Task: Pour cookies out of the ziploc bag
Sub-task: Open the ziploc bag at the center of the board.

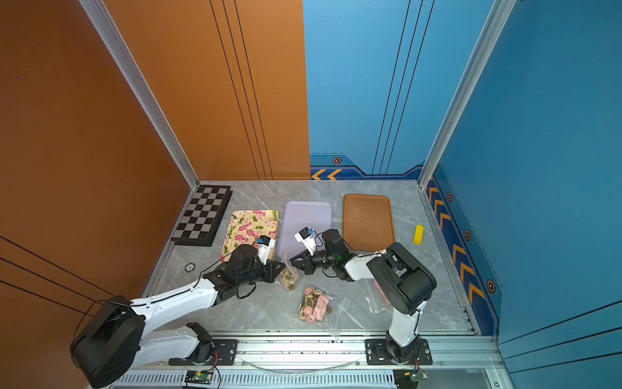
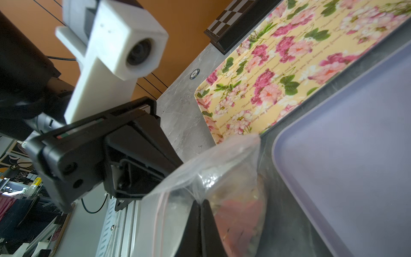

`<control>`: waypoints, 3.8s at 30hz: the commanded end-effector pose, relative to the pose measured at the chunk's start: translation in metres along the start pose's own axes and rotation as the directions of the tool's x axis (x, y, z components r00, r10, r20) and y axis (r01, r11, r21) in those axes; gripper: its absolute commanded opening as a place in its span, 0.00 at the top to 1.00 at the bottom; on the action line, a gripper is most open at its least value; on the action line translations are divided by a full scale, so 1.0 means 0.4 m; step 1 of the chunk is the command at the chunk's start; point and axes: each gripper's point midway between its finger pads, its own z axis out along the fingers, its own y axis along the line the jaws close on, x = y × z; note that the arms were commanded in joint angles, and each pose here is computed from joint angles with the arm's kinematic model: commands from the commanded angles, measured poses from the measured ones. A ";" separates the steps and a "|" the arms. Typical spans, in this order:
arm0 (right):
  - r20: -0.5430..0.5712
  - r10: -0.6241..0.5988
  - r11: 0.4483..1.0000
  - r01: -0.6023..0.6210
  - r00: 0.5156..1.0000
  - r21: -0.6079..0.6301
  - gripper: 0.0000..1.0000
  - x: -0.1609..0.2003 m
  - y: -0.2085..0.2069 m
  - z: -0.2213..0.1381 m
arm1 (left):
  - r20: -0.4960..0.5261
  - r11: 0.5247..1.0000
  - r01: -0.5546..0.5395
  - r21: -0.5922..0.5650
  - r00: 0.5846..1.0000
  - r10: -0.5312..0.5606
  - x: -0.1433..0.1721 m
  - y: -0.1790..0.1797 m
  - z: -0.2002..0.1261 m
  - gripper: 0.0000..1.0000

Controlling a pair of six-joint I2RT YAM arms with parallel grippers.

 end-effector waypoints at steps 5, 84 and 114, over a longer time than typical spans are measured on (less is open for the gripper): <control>-0.130 0.007 0.950 0.034 0.991 0.310 1.00 0.038 -0.045 -0.046 | 0.033 0.981 0.098 -0.169 0.995 -0.093 0.019 0.076 -0.038 1.00; -0.336 -0.156 0.950 0.235 0.929 0.207 0.48 0.066 0.040 0.098 | 0.030 0.988 0.048 -0.145 0.999 -0.044 0.052 0.066 -0.036 1.00; -0.233 -0.113 0.914 0.193 0.966 0.356 1.00 0.021 -0.016 0.060 | 0.027 0.946 0.097 -0.310 0.995 -0.093 0.097 0.133 -0.059 1.00</control>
